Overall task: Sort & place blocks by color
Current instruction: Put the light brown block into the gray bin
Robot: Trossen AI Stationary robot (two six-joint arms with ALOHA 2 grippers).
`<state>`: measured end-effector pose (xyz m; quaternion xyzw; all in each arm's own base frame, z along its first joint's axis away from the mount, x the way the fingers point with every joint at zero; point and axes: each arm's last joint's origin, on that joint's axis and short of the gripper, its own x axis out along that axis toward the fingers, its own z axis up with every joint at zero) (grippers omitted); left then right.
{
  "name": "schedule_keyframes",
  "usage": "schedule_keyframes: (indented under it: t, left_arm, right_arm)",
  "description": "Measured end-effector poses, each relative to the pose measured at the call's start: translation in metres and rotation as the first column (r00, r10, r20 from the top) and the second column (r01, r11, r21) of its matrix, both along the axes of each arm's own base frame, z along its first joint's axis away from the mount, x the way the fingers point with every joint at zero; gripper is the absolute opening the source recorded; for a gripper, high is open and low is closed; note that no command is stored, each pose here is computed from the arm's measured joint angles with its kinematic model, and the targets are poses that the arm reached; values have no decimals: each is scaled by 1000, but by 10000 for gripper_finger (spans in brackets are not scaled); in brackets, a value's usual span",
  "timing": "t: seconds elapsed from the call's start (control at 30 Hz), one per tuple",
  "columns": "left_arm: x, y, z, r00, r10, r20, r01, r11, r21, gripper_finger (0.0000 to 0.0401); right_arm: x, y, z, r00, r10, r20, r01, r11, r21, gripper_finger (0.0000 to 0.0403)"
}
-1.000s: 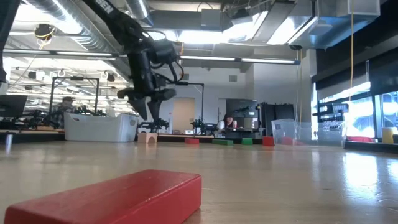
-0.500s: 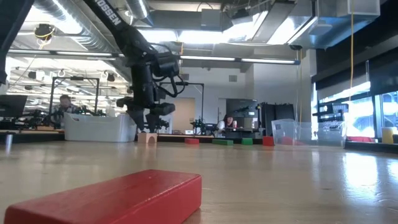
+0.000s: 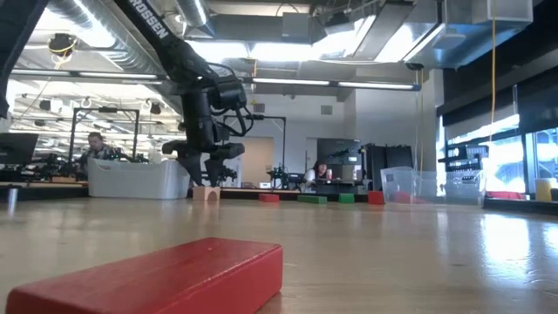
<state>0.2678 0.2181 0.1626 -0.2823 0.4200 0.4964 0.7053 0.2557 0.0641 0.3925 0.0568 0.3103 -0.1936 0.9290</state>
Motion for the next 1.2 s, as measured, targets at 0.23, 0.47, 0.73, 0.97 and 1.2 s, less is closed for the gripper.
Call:
schedule_keyframes:
  t: [0.23, 0.47, 0.73, 0.97, 1.2]
  left_arm:
    - [2, 1, -5, 1000, -5, -9, 5, 1000, -14, 177]
    - [4, -1, -9, 999, -12, -30, 12, 1000, -7, 177]
    - [1, -3, -11, 998, -28, -56, 25, 999, -40, 177]
    - [4, -9, -12, 989, -93, -114, 91, 995, -28, 177]
    - [3, -12, -13, 985, -101, -137, 95, 994, -49, 176]
  right_arm:
    - [0, 0, 0, 1000, 1, 0, -1, 1000, -1, 255]
    - [0, 0, 0, 1000, 2, -1, -2, 1000, -2, 255]
    - [0, 0, 0, 1000, 1, -1, -1, 1000, -1, 255]
    - [0, 0, 0, 1000, 2, -1, -2, 1000, -2, 255]
    - [0, 0, 0, 1000, 1, -1, -1, 1000, -1, 255]
